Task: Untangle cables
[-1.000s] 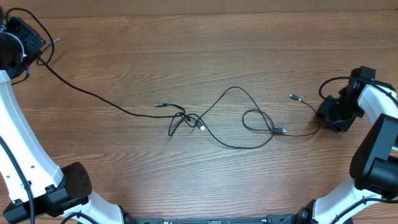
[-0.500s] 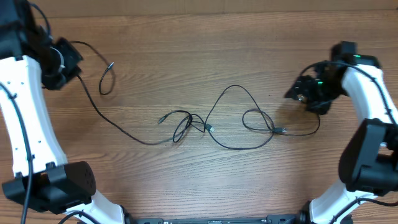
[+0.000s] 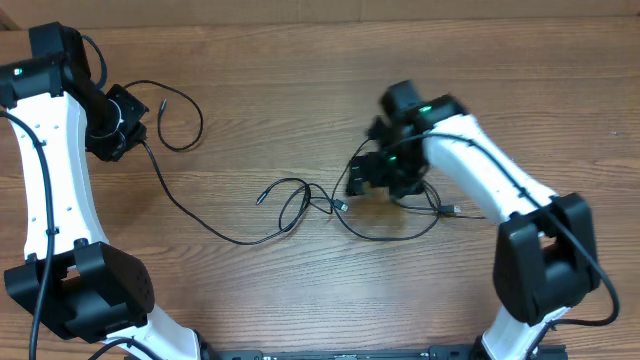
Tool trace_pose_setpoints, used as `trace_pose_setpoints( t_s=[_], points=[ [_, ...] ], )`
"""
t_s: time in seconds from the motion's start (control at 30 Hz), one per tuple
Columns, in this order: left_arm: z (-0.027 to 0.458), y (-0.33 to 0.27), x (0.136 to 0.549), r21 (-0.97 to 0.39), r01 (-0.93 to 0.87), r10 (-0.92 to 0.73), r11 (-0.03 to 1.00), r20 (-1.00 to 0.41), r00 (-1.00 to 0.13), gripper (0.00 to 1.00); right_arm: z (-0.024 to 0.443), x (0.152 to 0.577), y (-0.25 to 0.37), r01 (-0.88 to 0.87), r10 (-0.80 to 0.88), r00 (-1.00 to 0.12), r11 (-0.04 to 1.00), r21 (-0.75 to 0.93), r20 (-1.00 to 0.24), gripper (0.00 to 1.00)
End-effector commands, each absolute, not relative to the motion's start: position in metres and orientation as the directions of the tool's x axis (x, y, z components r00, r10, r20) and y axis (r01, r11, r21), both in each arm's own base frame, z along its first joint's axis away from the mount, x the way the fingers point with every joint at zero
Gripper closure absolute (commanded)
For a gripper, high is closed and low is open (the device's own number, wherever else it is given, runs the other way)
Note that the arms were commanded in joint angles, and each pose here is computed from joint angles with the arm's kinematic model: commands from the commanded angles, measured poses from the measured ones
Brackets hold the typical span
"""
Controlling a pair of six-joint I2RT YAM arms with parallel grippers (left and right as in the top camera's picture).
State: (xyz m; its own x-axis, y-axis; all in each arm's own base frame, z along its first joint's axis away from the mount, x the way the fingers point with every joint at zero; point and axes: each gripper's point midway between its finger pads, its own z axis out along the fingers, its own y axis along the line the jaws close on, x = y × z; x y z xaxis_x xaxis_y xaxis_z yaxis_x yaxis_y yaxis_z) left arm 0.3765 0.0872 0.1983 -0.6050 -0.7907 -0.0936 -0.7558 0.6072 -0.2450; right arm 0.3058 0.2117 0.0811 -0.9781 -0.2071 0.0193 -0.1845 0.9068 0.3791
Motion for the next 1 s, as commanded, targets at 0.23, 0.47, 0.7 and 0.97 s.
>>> trace_pose_setpoints(
  t_s=[0.23, 0.47, 0.7, 0.97],
  points=[
    [0.198, 0.089, 0.375, -0.223, -0.757, -0.788, 0.614, -0.110, -0.606, 0.96, 0.068, 0.284, 0.263, -0.396, -0.377, -0.918, 0.874, 0.281, -0.120, 0.21],
    [0.198, 0.089, 0.373, -0.217, -0.739, -0.768, 0.638, -0.112, -0.630, 0.96, 0.024, 0.284, 0.243, -0.435, -0.411, -0.897, 0.887, 0.155, -0.164, 0.33],
    [0.197, 0.090, 0.373, -0.205, -0.703, -0.731, 0.681, -0.128, -0.670, 0.96, 0.033, 0.307, 0.214, -0.359, -0.344, -0.920, 0.932, 0.052, -0.188, 0.96],
    [0.201, 0.177, 0.339, 0.105, -0.787, -0.739, 0.607, -0.289, -0.608, 0.96, 0.077, 0.364, 0.049, 0.092, 0.038, -0.970, 0.972, -0.218, -0.239, 0.96]
  ],
)
